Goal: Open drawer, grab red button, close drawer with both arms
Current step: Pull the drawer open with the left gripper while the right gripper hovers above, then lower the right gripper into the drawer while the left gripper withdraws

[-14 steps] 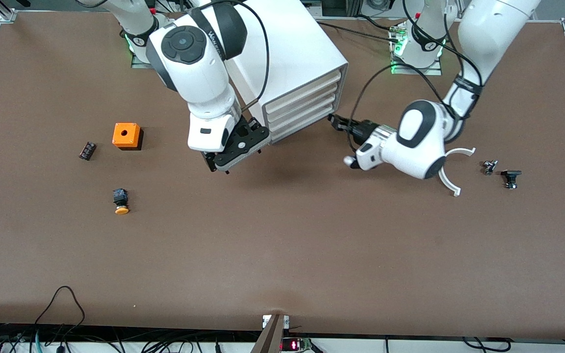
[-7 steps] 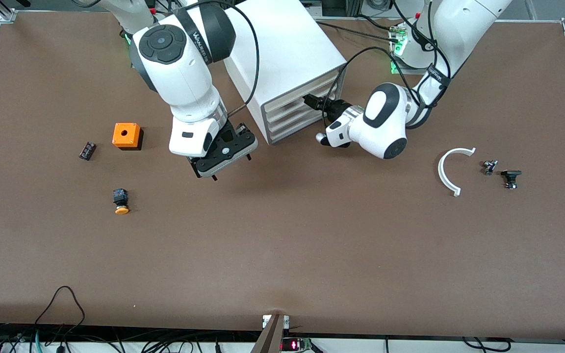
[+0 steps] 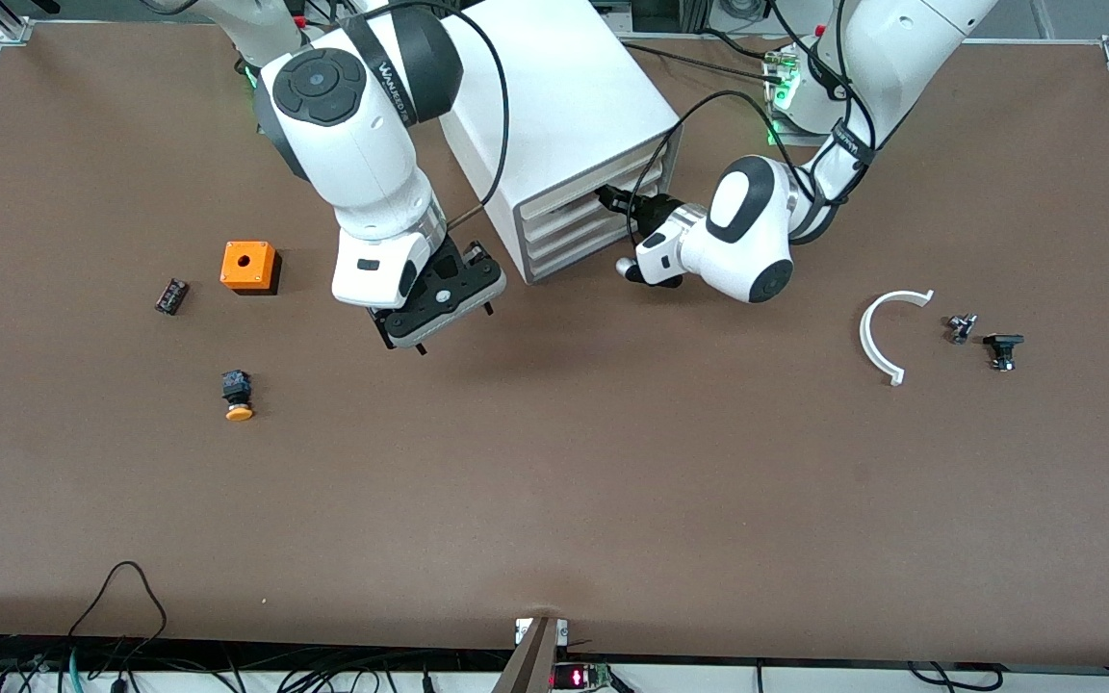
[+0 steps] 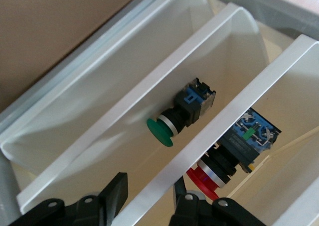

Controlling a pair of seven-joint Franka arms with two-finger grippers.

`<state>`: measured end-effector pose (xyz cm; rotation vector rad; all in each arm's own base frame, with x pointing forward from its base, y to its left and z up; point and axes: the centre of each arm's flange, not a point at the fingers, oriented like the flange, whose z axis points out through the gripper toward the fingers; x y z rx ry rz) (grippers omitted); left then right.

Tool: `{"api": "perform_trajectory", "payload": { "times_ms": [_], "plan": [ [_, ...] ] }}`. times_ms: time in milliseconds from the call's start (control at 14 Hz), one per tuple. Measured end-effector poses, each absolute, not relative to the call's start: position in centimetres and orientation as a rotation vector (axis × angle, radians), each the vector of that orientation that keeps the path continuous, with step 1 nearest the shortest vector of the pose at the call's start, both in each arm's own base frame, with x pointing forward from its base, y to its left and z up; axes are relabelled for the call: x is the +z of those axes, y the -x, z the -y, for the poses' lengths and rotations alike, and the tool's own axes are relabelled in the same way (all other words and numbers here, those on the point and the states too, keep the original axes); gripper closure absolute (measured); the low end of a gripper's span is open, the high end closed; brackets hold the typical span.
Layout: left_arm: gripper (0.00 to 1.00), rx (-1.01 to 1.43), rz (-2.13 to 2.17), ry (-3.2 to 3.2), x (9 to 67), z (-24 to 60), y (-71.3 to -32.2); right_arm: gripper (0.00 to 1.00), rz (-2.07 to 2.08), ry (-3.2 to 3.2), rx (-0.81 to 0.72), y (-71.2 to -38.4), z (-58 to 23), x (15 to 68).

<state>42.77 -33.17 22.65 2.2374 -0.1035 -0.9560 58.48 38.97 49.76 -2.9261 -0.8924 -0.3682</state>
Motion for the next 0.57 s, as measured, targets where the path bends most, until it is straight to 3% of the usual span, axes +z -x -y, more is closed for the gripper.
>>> {"api": "perform_trajectory", "payload": {
  "times_ms": [214, 429, 500, 571],
  "plan": [
    [0.59, -0.813, 0.037, -2.267, 23.7, 28.2, -48.0, 0.00, 0.895, 2.929, -0.370, -58.5, -38.9, 49.8],
    [0.75, -0.679, 0.011, -2.263, 24.9, 23.4, -52.3, 0.00, 0.897, 2.928, -0.370, -58.5, -39.0, 49.8],
    [0.75, -0.673, 0.009, -2.263, 25.0, 23.1, -52.5, 0.00, 0.904, 2.925, -0.371, -58.4, -39.1, 49.8],
    [0.69, -0.667, 0.006, -2.270, 24.9, 23.0, -52.6, 0.00, 0.919, 2.917, -0.370, -58.1, -39.6, 49.8]
  ]
}}
